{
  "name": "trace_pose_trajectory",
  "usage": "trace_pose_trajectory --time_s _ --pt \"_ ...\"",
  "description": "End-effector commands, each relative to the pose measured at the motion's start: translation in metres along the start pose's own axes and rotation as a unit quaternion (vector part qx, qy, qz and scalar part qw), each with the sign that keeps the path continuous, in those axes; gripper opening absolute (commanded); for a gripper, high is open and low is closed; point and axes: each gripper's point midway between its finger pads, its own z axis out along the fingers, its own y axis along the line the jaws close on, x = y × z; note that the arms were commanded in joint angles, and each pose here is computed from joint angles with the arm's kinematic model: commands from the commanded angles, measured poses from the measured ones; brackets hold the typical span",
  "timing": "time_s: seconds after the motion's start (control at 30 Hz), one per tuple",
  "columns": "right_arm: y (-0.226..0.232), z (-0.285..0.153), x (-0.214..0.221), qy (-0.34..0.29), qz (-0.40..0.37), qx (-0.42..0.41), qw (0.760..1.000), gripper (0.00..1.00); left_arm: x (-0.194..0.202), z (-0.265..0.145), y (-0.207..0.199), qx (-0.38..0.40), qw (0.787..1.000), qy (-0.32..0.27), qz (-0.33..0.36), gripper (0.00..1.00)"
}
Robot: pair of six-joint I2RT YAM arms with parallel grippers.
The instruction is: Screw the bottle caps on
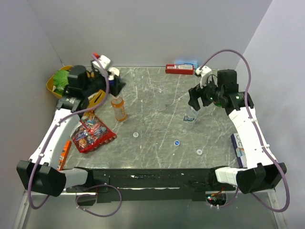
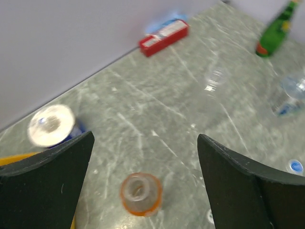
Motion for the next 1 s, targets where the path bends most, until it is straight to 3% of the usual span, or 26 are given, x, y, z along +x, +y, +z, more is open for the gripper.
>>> trace_pose_trajectory --time_s 0.0,0.1,0.17,0.43,0.67,0.83,0.9,0.97 --pt "0.004 0.012 0.023 0.046 0.002 -0.031 0.998 0.89 0.0 -0.006 -0.039 0.038 0.997 0.003 0.062 0.96" --pt "-0.006 0.029 0.039 0.076 0.015 -0.024 0.997 0.89 0.007 -0.006 -0.043 0.045 0.997 0.012 0.06 0.96" --pt "-0.01 0.039 0.048 0.1 0.017 -0.026 0.994 0.83 0.006 -0.006 -0.043 0.045 0.997 0.012 0.059 0.96" --pt "-0.015 0.049 0.071 0.155 0.027 -0.035 0.987 0.76 0.003 0.0 -0.04 0.045 0.997 0.01 0.067 0.96" --pt "-0.014 0.047 0.077 0.159 0.028 -0.031 0.986 0.61 0.005 0.005 -0.041 0.052 0.997 0.01 0.062 0.96" --pt "-0.017 0.044 0.071 0.148 0.023 -0.019 0.989 0.56 0.008 0.008 -0.045 0.065 0.996 0.012 0.056 0.96" --pt "-0.018 0.041 0.069 0.142 0.02 -0.014 0.99 0.51 0.008 0.009 -0.046 0.067 0.996 0.009 0.053 0.96" --pt "-0.018 0.04 0.066 0.136 0.013 -0.013 0.991 0.4 0.011 0.01 -0.047 0.07 0.996 0.01 0.049 0.96"
